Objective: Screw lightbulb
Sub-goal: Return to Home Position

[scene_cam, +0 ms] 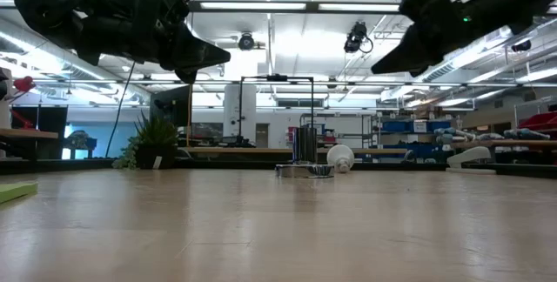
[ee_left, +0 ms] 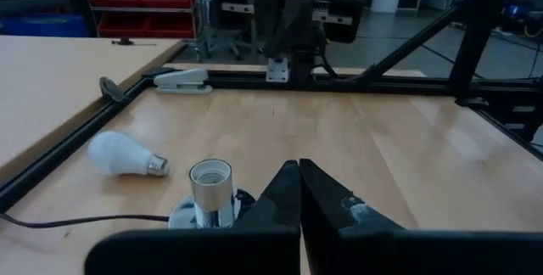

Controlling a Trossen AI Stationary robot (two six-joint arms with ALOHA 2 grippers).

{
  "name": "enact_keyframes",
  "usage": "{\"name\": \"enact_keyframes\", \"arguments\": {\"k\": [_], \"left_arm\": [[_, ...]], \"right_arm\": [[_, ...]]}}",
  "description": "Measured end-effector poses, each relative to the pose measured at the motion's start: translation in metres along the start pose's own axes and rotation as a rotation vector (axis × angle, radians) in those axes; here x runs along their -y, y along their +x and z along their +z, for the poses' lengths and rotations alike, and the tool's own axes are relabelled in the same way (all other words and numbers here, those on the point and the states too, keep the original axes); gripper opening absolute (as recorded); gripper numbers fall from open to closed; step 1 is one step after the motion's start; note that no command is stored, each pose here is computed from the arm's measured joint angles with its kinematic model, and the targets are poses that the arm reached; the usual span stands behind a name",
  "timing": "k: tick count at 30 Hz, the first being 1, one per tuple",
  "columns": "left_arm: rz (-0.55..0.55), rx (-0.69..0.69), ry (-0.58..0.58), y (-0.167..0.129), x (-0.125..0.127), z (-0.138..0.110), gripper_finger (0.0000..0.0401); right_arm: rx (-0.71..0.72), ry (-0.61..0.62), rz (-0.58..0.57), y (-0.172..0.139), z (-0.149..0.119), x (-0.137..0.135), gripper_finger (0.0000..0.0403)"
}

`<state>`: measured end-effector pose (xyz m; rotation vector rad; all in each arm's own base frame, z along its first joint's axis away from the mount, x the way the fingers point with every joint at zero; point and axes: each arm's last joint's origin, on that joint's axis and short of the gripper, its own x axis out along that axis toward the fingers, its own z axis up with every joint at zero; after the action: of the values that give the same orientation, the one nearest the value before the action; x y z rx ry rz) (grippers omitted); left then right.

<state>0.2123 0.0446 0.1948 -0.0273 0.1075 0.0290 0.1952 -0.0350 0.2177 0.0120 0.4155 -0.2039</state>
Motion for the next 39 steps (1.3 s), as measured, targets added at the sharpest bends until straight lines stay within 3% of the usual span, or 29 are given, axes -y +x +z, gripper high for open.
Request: {"name": "enact_keyframes", "arguments": {"k": [14,25,39], "left_arm": [[0.018,0.076,-0.065,-0.029,0.005,-0.029,0.0000],[0.037,0.027,-0.081,-0.042,0.008,-0.032,0.0000],[0.042,0.089,-0.114,-0.065,0.014,-0.043,0.0000]], "right_arm": [[0.108,-0.007,0.014,-0.035,-0.021,-0.010,0.0005],[0.203,0.002,0.011,-0.055,-0.033,-0.009,0.0005],[0.228,0.033,0.000,-0.082,-0.052,-0.005,0.0005]]}}
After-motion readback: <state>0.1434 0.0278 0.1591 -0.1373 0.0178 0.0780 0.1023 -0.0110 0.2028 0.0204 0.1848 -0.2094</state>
